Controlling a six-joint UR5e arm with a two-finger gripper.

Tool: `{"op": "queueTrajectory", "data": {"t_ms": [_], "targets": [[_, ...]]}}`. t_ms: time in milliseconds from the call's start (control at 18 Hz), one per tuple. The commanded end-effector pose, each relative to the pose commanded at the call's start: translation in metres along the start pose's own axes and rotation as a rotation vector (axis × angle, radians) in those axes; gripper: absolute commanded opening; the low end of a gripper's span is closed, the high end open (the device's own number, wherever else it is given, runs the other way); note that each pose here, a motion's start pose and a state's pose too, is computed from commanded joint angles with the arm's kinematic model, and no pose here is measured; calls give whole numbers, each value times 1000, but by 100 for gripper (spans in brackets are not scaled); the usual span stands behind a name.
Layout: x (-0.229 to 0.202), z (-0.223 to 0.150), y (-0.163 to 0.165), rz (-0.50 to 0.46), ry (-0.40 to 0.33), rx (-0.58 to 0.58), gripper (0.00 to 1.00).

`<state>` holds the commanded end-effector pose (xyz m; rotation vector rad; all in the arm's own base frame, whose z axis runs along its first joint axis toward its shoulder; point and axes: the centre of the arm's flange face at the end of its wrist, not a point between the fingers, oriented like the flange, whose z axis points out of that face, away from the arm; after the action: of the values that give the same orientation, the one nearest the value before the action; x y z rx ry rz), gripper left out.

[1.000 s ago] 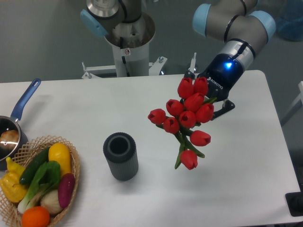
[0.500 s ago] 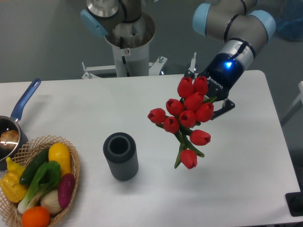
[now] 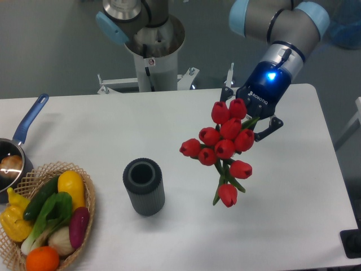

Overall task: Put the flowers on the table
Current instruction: 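Lower the held red tulips toward the table beside the grey vase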

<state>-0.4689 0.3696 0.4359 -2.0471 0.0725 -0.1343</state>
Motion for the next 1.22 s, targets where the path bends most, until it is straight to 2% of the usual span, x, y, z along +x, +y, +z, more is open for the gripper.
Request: {"op": "queueTrajectory", "data": {"t_ms": [500, 778, 889, 1056, 1222], "targets": [[12, 7, 7, 48, -100, -293, 44], [25, 26, 13, 123, -128, -496, 45], [31, 38, 18, 136, -121, -554, 45], [36, 49, 29, 128, -98, -572, 45], [25, 59, 46, 107, -86, -612, 45]]}}
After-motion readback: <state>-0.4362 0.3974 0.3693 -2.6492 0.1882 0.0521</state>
